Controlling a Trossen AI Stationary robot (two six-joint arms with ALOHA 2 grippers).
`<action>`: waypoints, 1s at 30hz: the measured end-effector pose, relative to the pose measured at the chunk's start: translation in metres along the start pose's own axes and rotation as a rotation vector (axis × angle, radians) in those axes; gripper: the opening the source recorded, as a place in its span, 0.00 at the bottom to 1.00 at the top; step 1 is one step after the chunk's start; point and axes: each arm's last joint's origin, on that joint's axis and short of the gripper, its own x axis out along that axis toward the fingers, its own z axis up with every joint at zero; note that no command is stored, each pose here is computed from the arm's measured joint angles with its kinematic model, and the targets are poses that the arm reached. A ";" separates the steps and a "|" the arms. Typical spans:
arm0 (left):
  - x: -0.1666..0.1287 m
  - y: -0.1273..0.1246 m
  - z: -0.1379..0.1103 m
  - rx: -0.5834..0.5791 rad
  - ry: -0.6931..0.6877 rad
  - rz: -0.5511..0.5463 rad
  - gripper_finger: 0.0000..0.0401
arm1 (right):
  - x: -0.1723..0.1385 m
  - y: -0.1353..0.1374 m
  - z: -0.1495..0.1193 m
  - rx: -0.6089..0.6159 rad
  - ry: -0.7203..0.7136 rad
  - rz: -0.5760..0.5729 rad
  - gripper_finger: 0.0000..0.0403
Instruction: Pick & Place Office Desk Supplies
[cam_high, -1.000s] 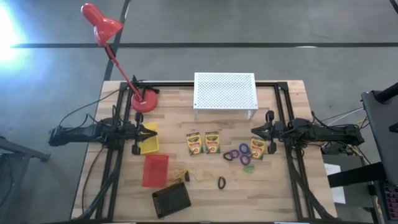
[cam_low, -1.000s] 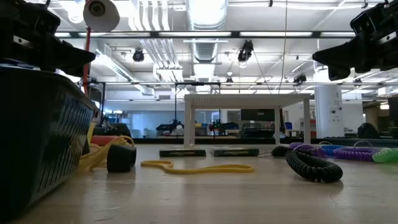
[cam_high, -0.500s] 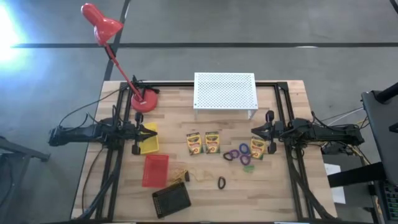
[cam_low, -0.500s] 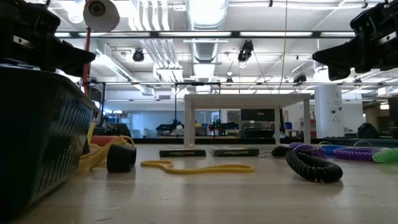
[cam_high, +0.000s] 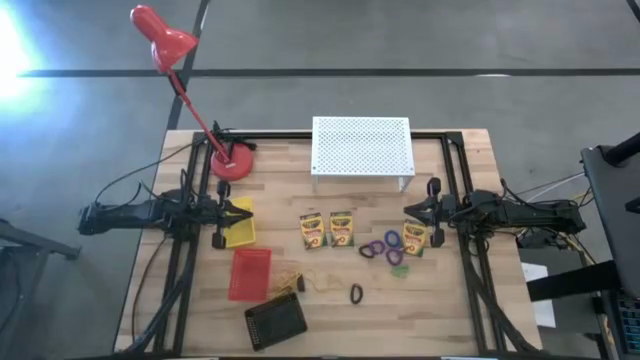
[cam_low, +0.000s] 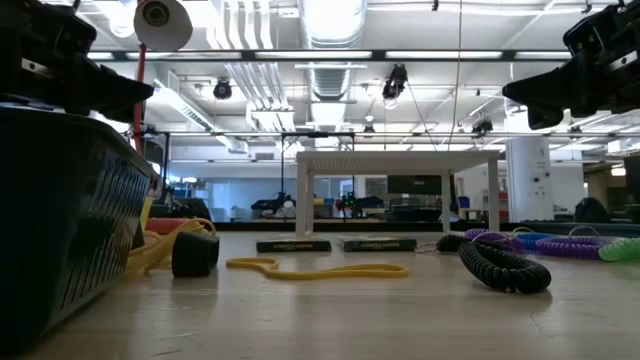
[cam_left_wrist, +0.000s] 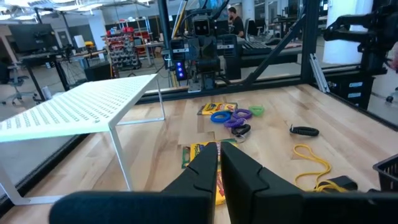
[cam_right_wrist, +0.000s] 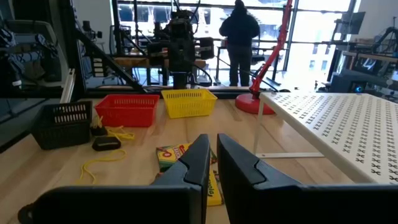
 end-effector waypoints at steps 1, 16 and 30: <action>0.000 0.000 0.000 0.004 0.000 0.000 0.07 | 0.000 0.000 0.000 0.000 -0.001 0.000 0.07; -0.001 0.005 0.018 -0.378 -0.247 0.071 0.07 | -0.002 -0.005 0.027 0.201 -0.295 -0.150 0.07; 0.029 0.017 0.056 -0.550 0.104 0.320 0.06 | 0.021 -0.008 0.017 0.115 -0.166 -0.340 0.07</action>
